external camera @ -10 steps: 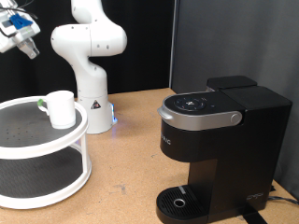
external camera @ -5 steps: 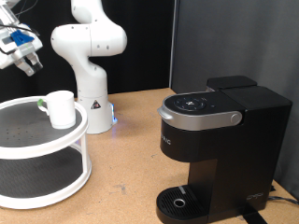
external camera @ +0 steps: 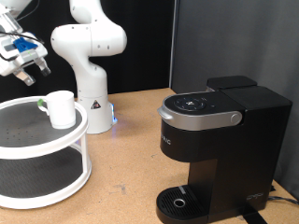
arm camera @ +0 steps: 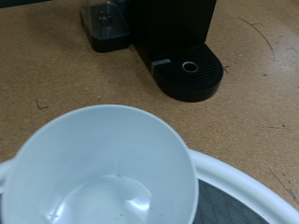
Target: Make a cup of coffee with the keurig machine
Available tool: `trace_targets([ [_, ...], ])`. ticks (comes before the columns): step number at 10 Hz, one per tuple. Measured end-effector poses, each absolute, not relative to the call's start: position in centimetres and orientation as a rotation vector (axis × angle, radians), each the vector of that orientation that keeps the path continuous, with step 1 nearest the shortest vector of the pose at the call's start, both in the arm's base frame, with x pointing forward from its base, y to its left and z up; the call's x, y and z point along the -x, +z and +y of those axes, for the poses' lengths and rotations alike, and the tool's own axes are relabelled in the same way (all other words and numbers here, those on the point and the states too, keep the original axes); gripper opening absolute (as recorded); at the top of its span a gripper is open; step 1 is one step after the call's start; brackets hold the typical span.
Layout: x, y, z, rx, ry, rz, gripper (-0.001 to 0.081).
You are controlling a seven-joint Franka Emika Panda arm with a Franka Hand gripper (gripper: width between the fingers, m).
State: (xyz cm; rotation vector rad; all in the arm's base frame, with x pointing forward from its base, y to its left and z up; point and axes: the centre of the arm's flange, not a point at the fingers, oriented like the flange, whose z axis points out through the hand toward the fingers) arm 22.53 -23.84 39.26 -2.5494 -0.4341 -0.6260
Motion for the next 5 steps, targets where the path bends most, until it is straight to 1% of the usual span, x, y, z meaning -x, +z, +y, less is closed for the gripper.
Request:
trace_targets([
  [1,-22.7,38.7,-23.6,2.559,-0.633,-0.415,0.0792],
  [3,-22.9,37.4,-23.1,2.575,-0.616,-0.398,0.0804],
  [5,-23.0,36.1,-22.9,2.591,-0.561,-0.398,0.0804],
])
